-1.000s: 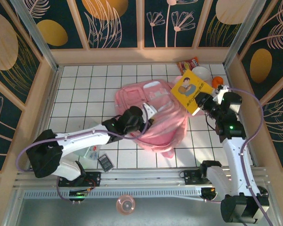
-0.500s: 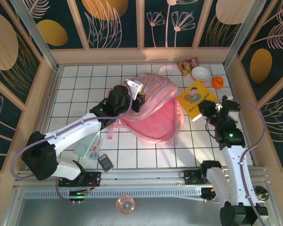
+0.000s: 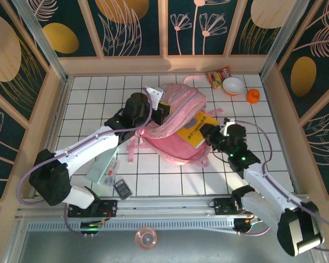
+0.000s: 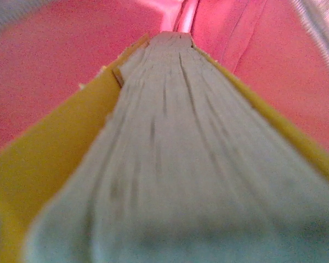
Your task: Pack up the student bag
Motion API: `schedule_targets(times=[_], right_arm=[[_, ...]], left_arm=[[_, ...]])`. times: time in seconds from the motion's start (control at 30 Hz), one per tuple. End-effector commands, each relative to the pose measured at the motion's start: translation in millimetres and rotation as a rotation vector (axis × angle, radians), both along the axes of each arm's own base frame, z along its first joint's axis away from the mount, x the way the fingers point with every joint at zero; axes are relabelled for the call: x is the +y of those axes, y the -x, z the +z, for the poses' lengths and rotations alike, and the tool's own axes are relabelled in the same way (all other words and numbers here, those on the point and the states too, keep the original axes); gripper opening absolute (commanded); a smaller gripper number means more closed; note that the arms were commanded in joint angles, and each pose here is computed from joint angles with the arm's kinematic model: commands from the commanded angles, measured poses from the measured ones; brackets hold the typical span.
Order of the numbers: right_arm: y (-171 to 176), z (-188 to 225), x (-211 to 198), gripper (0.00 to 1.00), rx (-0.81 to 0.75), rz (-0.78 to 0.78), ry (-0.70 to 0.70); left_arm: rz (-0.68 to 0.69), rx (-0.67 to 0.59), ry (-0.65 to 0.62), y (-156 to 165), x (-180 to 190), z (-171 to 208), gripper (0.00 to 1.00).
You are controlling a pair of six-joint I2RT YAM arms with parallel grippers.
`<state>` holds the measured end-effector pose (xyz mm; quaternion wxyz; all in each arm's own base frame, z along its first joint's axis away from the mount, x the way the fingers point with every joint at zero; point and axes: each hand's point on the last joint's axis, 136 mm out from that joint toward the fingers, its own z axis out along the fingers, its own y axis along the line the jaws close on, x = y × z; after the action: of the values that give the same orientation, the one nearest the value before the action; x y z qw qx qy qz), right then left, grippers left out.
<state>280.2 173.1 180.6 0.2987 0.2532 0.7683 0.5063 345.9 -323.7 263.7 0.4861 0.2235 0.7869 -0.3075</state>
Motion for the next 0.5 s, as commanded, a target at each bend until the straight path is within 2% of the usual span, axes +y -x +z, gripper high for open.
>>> schedule_targets(times=[0.0, 0.17, 0.27, 0.47], right_arm=[[-24.7, 58.7, 12.0, 0.00, -0.207, -0.065, -0.163], [-43.4, 51.8, 44.4, 0.00, -0.211, -0.045, -0.209], [-62.8, 45.6, 52.9, 0.00, -0.202, -0.087, -0.224], [-99.1, 13.9, 81.7, 0.00, -0.134, -0.116, -0.212]], left_arm=[[-0.047, -0.196, 0.194, -2.6, -10.0, 92.2, 0.00], [-0.068, -0.200, 0.205, -1.7, -14.0, 97.4, 0.00], [-0.084, -0.200, 0.217, -0.1, -16.2, 100.2, 0.00], [-0.105, -0.205, 0.228, 1.7, -18.6, 105.0, 0.00]])
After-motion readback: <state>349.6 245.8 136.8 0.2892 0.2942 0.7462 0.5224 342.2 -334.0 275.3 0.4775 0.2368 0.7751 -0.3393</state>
